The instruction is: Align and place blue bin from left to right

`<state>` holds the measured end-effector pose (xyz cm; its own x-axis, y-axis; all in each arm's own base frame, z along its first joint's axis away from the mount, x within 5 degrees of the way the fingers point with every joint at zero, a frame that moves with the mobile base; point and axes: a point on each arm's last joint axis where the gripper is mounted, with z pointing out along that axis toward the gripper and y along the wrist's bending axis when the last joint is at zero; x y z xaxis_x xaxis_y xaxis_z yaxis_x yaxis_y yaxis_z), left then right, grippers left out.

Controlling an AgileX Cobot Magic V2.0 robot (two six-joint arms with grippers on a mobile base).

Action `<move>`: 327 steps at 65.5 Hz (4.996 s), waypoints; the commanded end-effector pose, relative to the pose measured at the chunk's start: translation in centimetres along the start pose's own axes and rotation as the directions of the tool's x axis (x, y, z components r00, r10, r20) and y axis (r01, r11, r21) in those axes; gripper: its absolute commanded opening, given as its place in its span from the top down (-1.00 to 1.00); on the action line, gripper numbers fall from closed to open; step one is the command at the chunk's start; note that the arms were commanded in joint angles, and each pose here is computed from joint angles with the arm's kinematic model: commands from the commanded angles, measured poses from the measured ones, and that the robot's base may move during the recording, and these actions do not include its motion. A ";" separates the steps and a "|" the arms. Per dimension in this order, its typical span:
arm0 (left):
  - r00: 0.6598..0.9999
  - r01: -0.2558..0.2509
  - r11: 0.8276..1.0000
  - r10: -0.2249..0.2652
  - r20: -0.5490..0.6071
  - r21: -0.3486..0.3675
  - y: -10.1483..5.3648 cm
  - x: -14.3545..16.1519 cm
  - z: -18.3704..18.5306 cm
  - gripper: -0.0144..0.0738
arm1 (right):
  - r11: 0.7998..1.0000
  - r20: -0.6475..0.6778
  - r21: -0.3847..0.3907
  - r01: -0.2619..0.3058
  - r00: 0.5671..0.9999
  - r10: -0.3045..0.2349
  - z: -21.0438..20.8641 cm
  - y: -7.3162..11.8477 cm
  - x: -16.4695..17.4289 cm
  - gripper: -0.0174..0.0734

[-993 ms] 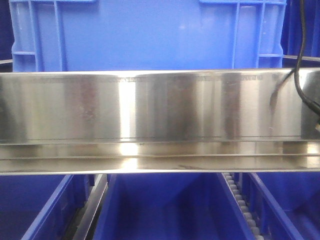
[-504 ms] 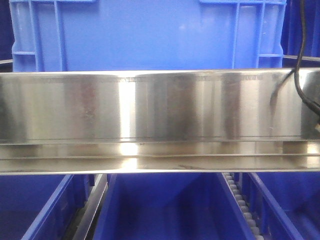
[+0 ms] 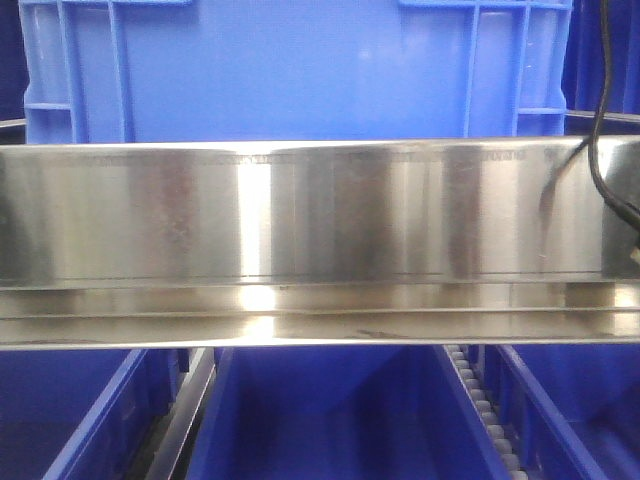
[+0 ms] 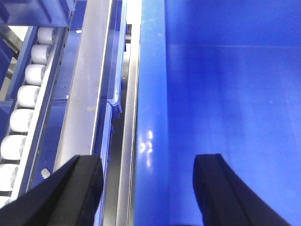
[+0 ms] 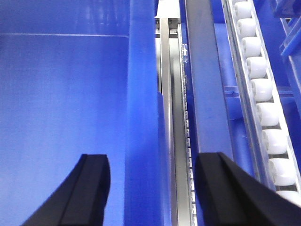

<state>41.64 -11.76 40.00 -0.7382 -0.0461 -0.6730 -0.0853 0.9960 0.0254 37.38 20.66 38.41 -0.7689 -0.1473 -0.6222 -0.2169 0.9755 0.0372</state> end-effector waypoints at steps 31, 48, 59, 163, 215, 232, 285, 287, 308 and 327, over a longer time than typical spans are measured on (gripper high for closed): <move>1.000 0.003 1.000 -0.003 0.001 0.005 -0.2 0.0 -0.2 0.92 | 1.000 0.019 0.004 0.000 1.000 0.000 -0.6 -0.1 -0.2 0.75; 1.000 0.003 1.000 -0.003 0.001 0.005 -0.2 0.0 -0.2 0.92 | 1.000 0.041 -0.004 0.000 0.999 0.000 -0.6 -0.1 -0.4 0.77; 1.000 0.003 1.000 -0.003 0.001 0.005 -0.2 0.0 -0.2 0.92 | 1.000 0.061 -0.017 -0.002 0.998 0.003 -0.6 0.0 -0.6 0.77; 0.962 0.047 0.990 -0.080 0.260 0.132 -0.4 8.0 -19.6 0.92 | 0.996 0.316 -0.081 -0.027 0.947 0.052 -18.6 2.9 7.2 0.77; 0.962 0.039 0.985 -0.082 0.262 0.166 0.5 9.7 -21.0 0.92 | 0.995 0.323 -0.098 -0.016 0.945 0.047 -19.6 3.1 9.8 0.77; 0.962 -0.039 0.989 -0.002 0.273 0.146 0.5 9.7 -21.0 0.92 | 0.995 0.323 -0.098 -0.016 0.945 0.047 -19.6 3.1 9.8 0.77; 0.961 0.016 0.988 -0.058 0.269 0.156 0.6 9.6 -21.0 0.92 | 0.992 0.347 -0.124 -0.007 0.937 0.049 -19.8 3.3 9.6 0.77; 0.961 0.016 0.988 -0.058 0.269 0.156 0.6 9.6 -21.0 0.92 | 0.992 0.349 -0.126 -0.005 0.936 0.050 -19.8 3.4 9.6 0.77; 0.961 0.016 0.988 -0.058 0.271 0.154 0.6 9.6 -21.0 0.92 | 0.991 0.354 -0.131 -0.004 0.934 0.050 -19.8 3.4 9.6 0.77; 0.961 0.016 0.988 -0.058 0.271 0.154 0.6 9.6 -21.0 0.92 | 0.991 0.354 -0.131 -0.004 0.934 0.050 -19.8 3.4 9.6 0.77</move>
<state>20.78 -12.23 48.23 -0.5697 -0.0666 -0.8192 -0.0819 0.9963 -0.0240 17.57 18.53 46.59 -0.6141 -0.0639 -0.7866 -0.1939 0.9784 0.0718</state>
